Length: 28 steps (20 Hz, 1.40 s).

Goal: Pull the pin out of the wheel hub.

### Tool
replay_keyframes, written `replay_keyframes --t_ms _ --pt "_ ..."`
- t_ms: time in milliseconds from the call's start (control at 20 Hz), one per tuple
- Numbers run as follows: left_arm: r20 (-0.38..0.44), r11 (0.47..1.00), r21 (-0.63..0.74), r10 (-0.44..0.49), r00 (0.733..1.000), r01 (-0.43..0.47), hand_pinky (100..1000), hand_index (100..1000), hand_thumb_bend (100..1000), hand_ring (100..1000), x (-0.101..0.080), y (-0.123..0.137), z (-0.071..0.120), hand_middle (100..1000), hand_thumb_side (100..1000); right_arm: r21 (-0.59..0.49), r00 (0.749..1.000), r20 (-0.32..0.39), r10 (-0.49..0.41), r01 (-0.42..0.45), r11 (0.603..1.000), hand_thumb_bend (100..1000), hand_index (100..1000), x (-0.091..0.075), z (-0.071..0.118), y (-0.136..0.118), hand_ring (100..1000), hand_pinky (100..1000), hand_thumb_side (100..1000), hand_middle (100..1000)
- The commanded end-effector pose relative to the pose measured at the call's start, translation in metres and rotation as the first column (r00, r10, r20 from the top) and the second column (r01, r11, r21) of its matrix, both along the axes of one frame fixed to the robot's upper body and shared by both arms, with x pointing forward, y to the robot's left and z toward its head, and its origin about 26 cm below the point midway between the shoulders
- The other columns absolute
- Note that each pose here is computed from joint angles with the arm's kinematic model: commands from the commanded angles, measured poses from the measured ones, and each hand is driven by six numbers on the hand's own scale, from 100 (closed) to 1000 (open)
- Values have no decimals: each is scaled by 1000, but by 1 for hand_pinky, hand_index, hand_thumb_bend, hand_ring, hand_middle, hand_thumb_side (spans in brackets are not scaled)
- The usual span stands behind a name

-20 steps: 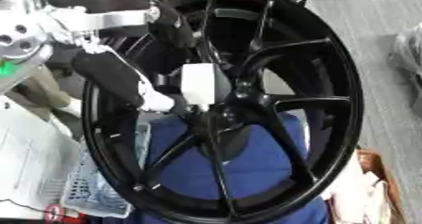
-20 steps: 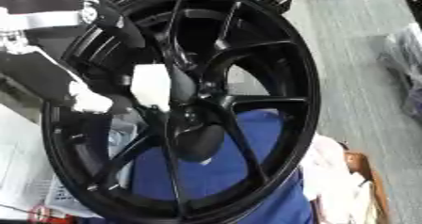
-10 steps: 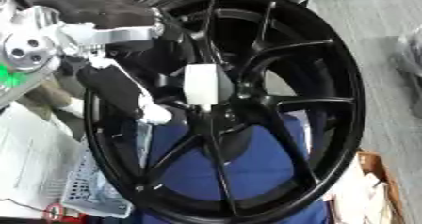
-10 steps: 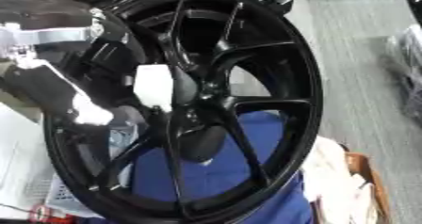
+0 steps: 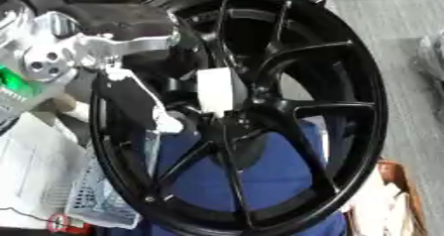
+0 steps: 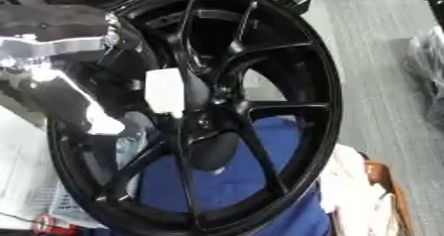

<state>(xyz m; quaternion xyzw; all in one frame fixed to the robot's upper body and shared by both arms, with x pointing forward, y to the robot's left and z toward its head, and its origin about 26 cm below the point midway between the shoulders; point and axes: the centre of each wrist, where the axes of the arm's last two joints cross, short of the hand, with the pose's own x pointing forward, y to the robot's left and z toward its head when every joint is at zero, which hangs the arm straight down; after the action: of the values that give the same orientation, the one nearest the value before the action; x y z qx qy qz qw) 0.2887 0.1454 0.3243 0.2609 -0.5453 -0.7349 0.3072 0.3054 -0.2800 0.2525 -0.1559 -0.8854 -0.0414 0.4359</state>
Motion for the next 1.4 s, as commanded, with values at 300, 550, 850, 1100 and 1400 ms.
replay_keyframes --t_ms 300,550,850,1100,1400 --pt "-38 1000 3 30 999 -30 794 772 539 720 -5 -8 7 612 378 2 1000 28 -5 5 1000 100 734 -4 7 0 686 716 467 721" --pt "5 998 25 55 998 -55 776 755 522 696 -1 -9 5 590 352 3 999 33 -4 4 1000 100 733 -3 7 0 686 717 468 720" --pt "41 997 33 67 997 -68 748 722 474 654 5 -12 1 554 328 8 999 35 -2 2 1000 100 733 -3 6 1 686 717 469 720" --pt "57 998 19 65 996 -66 744 712 455 639 9 -15 -1 542 354 12 999 33 2 -3 1000 100 733 -3 6 1 686 718 469 721" --pt "52 998 -3 65 997 -65 755 723 486 643 9 -20 0 549 430 15 1000 32 0 -1 1000 100 733 -3 5 1 687 718 470 721"
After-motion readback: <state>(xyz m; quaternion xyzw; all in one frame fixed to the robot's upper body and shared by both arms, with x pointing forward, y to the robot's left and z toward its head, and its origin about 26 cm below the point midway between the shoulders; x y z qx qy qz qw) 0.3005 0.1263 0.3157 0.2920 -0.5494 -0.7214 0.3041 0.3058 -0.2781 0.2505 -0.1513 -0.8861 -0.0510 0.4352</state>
